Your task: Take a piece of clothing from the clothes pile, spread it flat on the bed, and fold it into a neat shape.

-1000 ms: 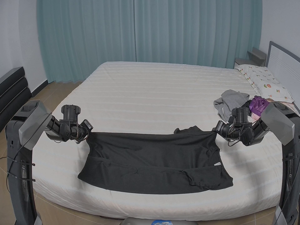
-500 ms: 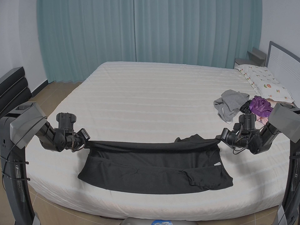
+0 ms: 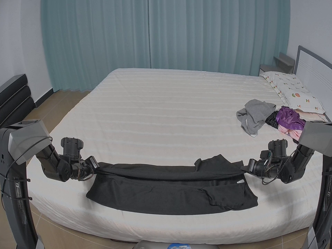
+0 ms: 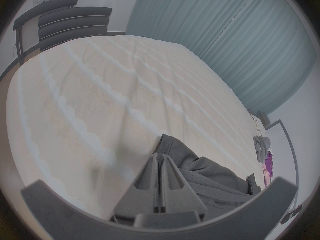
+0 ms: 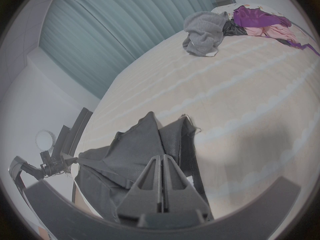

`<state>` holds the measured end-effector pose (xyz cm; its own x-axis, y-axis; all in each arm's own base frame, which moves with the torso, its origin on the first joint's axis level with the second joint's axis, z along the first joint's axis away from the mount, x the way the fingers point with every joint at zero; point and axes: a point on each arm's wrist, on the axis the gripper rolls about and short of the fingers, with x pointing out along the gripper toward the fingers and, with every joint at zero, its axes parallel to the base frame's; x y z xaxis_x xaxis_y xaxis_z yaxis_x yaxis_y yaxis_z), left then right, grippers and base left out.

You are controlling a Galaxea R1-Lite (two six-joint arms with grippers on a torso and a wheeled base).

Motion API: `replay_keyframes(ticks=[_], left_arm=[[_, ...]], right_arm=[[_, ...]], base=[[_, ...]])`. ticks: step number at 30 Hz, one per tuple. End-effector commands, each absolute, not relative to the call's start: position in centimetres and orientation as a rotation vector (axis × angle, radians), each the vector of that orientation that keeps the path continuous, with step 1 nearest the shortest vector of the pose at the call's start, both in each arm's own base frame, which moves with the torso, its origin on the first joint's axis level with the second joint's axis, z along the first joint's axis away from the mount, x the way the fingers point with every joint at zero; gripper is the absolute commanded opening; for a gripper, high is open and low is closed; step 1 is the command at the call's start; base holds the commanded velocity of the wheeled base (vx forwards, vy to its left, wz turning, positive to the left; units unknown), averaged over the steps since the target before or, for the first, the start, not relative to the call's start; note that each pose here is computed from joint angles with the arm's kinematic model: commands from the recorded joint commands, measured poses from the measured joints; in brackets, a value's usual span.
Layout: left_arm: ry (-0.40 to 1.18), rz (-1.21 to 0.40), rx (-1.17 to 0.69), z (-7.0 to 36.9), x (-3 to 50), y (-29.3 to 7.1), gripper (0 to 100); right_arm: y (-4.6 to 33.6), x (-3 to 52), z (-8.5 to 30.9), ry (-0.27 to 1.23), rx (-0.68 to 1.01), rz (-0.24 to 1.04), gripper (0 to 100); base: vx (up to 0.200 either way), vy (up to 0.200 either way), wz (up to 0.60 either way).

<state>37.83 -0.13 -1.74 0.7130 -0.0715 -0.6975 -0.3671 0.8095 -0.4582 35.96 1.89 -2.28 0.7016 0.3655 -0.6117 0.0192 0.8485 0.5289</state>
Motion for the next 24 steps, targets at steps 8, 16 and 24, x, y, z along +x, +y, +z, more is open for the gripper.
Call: replay_keyframes(ticks=[8, 16, 24], left_arm=[[0.819, 0.178, -0.617, -2.6, 36.7, -0.3, 0], [0.798, 0.163, -0.621, -1.6, 36.6, -0.5, 100], [0.7, 0.138, -0.637, 0.3, 39.0, -0.3, 100]], right_arm=[[1.9, 35.0, -4.2, 0.844, 0.499, 0.206, 0], [1.8, 35.5, -3.4, 0.812, 0.496, 0.217, 100], [1.3, 38.0, -2.0, 0.742, 0.605, 0.199, 100]], base=[[0.0, 0.0, 0.0], [0.0, 0.0, 0.0], [0.0, 0.0, 0.0]])
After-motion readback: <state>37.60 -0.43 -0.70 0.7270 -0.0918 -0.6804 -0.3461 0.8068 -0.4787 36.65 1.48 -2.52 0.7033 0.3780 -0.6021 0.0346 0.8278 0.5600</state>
